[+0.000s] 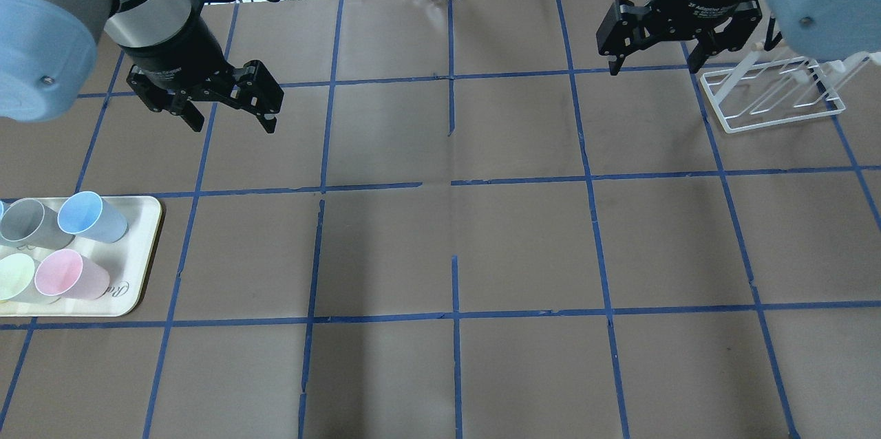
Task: Transfer IKEA cup to right arm and place on rack
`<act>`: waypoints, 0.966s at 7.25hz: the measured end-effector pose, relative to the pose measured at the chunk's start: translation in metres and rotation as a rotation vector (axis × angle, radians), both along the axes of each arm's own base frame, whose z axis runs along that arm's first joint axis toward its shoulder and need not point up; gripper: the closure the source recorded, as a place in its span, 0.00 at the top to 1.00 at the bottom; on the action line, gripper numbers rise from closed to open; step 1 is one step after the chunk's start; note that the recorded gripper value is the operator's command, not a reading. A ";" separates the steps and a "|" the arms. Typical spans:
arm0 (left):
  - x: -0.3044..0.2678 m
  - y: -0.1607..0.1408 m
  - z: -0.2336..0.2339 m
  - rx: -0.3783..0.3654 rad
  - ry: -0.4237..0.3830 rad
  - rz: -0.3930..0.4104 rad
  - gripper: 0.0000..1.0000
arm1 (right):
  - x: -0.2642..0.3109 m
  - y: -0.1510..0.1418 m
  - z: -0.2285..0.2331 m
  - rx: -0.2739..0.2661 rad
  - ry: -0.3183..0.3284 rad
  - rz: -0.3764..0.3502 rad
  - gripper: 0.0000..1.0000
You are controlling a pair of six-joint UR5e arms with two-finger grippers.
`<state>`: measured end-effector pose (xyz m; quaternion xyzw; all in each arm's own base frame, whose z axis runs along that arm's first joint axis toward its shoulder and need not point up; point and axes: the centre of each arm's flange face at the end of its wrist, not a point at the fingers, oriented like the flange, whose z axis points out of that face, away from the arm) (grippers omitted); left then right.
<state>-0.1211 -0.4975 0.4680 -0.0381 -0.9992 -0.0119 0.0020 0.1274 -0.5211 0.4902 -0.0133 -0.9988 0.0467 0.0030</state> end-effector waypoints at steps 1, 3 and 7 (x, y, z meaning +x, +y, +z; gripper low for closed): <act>0.000 0.001 0.001 0.000 -0.001 0.000 1.00 | 0.000 0.000 0.000 0.000 0.000 0.000 1.00; 0.001 0.001 0.003 0.008 -0.003 -0.001 1.00 | 0.000 0.000 0.000 0.000 0.000 0.000 1.00; 0.007 -0.002 0.003 0.004 -0.001 0.006 1.00 | 0.000 0.001 -0.003 0.007 0.000 0.002 1.00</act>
